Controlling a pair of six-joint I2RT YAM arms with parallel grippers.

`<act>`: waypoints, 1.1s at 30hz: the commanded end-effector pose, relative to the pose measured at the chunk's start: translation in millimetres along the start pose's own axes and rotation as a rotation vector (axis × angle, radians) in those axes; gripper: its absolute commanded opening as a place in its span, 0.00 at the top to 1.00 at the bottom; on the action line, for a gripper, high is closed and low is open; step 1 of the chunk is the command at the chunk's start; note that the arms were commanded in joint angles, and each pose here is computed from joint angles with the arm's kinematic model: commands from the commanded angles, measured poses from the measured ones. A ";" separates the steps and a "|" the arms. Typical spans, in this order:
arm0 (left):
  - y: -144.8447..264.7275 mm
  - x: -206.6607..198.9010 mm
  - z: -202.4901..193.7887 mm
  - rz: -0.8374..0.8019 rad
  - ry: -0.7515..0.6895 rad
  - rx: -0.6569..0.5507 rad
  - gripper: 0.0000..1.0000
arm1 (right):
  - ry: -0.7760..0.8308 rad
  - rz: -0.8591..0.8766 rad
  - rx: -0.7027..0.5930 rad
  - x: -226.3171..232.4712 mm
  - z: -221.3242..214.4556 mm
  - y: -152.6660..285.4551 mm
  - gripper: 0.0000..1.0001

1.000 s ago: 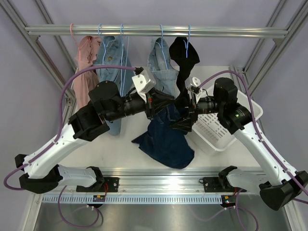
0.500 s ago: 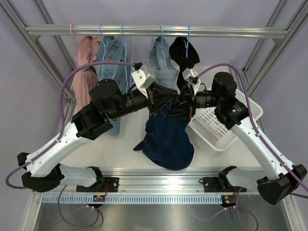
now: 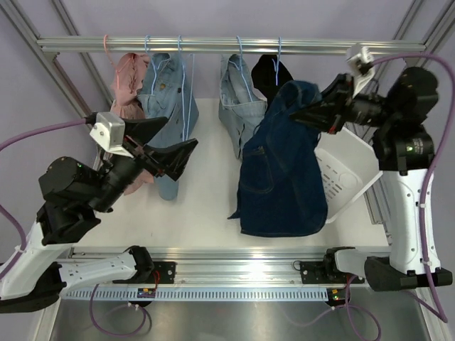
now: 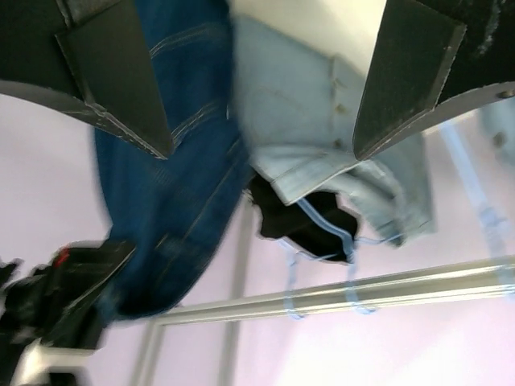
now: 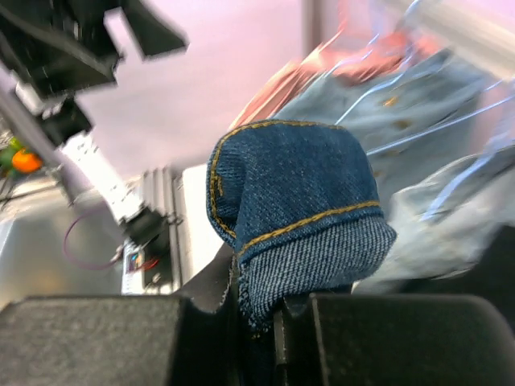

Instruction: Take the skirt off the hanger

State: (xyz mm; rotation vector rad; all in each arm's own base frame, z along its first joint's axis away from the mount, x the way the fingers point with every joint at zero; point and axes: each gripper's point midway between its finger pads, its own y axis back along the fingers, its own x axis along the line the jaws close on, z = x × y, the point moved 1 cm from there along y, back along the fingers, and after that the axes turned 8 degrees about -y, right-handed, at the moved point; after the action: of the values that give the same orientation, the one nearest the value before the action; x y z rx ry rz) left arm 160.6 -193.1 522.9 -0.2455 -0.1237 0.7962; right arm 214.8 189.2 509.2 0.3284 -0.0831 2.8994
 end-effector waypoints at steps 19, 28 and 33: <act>58.8 47.2 -113.5 0.286 -0.023 0.370 0.01 | 0.075 -0.418 -0.173 -98.6 113.5 115.2 1.00; 91.5 60.9 -127.9 0.335 -0.026 0.387 0.01 | 0.003 -0.483 0.078 -136.3 -35.0 101.4 1.00; 100.2 63.0 -136.5 0.343 -0.024 0.401 0.01 | -0.072 -0.555 0.217 -165.5 -117.8 97.0 1.00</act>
State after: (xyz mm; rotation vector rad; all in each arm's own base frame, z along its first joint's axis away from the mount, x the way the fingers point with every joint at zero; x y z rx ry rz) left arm 162.1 -109.4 367.3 0.1474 0.0454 1.1144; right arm 326.1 81.8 387.1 0.5413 0.1137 2.4246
